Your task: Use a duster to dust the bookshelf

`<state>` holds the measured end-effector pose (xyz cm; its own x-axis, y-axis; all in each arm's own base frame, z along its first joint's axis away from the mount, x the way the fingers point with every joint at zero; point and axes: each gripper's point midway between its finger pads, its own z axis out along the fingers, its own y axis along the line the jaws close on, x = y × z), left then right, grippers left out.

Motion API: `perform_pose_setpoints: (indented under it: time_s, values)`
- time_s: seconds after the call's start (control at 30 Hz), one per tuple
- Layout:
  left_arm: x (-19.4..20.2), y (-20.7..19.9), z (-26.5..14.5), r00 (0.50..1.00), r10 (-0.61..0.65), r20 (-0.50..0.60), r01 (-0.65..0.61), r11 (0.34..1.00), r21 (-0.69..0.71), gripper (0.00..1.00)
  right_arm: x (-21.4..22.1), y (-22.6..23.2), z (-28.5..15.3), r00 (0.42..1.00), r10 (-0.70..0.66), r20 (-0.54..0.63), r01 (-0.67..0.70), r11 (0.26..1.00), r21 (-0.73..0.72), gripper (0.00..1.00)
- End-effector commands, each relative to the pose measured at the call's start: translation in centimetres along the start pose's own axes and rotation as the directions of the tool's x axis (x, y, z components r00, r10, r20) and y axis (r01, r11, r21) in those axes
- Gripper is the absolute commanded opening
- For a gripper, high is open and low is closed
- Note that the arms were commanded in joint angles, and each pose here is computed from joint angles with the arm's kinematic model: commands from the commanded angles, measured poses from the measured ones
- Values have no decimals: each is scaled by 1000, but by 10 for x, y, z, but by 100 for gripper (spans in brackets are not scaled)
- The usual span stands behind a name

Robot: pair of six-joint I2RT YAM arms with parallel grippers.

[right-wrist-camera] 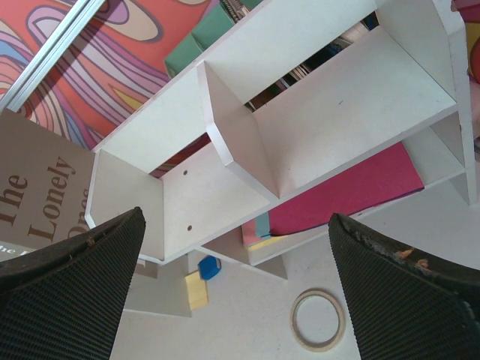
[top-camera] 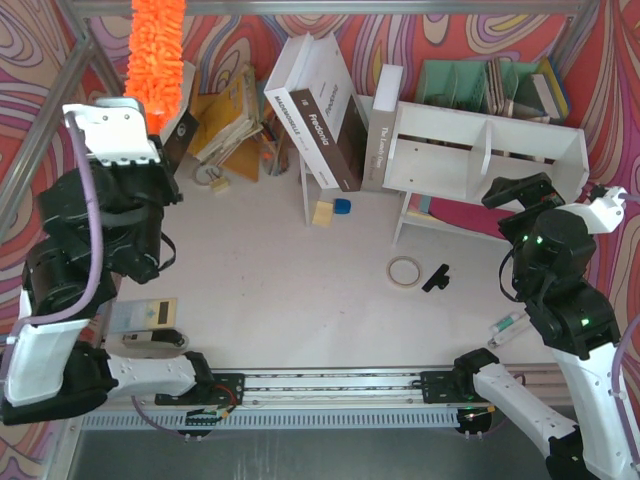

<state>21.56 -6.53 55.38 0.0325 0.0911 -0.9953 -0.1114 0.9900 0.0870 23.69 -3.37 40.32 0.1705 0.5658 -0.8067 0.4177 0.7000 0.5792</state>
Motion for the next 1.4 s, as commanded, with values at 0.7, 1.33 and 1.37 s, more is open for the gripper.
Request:
perform_pose_setpoints:
  time_s: [0.7, 1.33, 1.37]
  values:
    - [150, -60, -31, 900, -153, -408, 310, 883, 351, 0, 11, -2, 5, 1000, -12, -22, 12, 1000, 13, 99]
    - [179, -61, -45, 878, -180, -443, 360, 858, 365, 0, 16, -1, 6, 999, -1, -36, 1, 1000, 9, 99]
    - [185, -62, -44, 876, -175, -450, 355, 865, 355, 0, 16, -1, 6, 999, -4, -39, 4, 1000, 11, 99]
